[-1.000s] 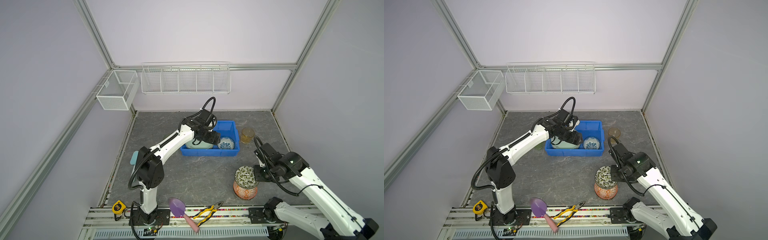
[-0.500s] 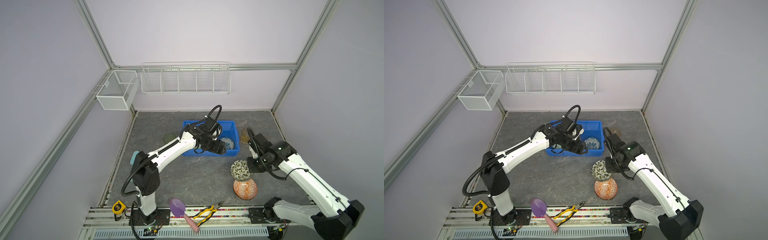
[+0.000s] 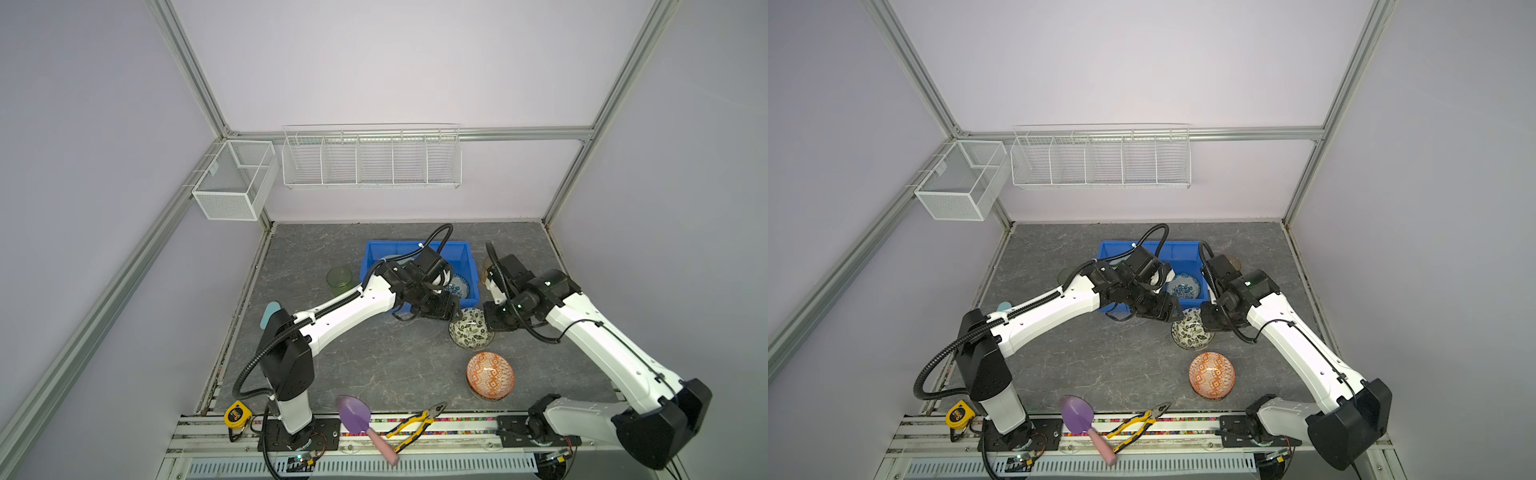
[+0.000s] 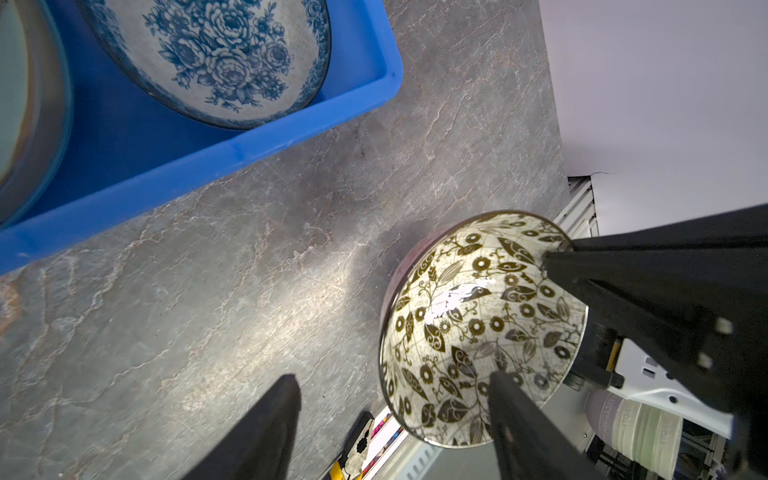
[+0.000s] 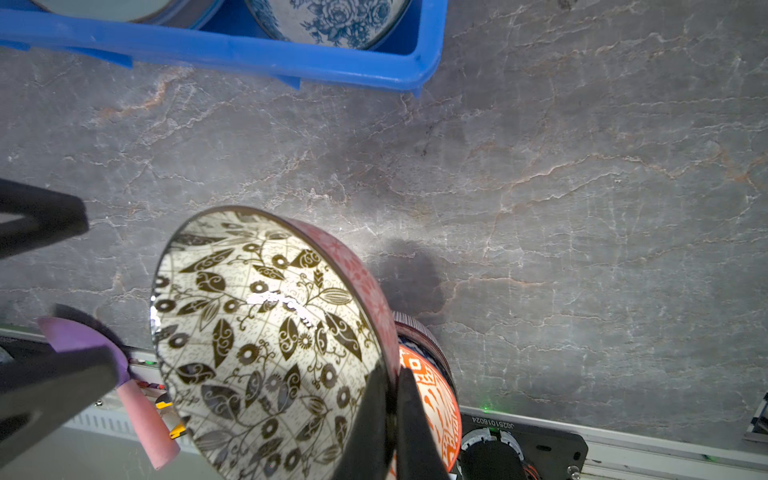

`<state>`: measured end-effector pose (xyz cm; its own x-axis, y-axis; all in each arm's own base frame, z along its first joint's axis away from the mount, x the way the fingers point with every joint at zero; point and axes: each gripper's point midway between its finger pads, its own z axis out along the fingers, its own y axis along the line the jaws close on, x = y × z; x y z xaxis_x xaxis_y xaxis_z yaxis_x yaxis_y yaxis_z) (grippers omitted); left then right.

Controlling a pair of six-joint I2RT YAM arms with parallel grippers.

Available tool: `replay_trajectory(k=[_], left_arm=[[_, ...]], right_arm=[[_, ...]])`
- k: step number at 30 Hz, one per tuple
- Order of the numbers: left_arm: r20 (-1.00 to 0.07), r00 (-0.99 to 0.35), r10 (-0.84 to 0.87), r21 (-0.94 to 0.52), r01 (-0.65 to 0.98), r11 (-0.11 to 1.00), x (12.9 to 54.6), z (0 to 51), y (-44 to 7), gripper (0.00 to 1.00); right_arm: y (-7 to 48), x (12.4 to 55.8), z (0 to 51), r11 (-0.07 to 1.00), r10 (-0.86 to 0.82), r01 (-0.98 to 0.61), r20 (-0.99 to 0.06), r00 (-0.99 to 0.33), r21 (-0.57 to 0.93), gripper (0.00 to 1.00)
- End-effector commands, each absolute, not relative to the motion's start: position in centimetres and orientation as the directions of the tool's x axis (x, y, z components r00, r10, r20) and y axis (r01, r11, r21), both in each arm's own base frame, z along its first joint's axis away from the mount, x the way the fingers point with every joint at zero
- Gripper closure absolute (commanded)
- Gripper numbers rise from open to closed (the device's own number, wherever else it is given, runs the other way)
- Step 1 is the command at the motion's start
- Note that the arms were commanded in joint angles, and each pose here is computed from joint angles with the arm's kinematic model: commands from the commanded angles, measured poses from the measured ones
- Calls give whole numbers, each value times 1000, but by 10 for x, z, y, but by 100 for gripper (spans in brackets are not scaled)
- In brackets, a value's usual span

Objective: Place the mixed dishes into the plastic bin
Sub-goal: 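Lift the leaf-patterned bowl toward the bin while the left gripper moves to meet it, then pinch the bowl rim with the left gripper while the right gripper releases and withdraws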

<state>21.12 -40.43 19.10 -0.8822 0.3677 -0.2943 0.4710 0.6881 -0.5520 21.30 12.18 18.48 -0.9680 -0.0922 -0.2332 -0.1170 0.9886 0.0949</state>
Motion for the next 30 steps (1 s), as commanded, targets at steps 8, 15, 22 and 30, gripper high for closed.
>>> replay_trajectory(k=[8,15,22,30], left_arm=[[-232,-899,371,-543,436,717,213,167,-411,39],[-212,-911,353,-555,410,724,212,157,-413,50],[-208,-915,345,-573,400,715,211,155,-417,61],[-206,-909,363,-568,413,712,209,156,-418,76]], right_arm=[[132,220,197,979,-98,-143,-278,-956,145,93],[137,222,197,976,-99,-149,-280,-955,161,93],[138,222,197,975,-99,-150,-283,-954,162,94],[142,224,198,973,-99,-154,-293,-951,170,94]])
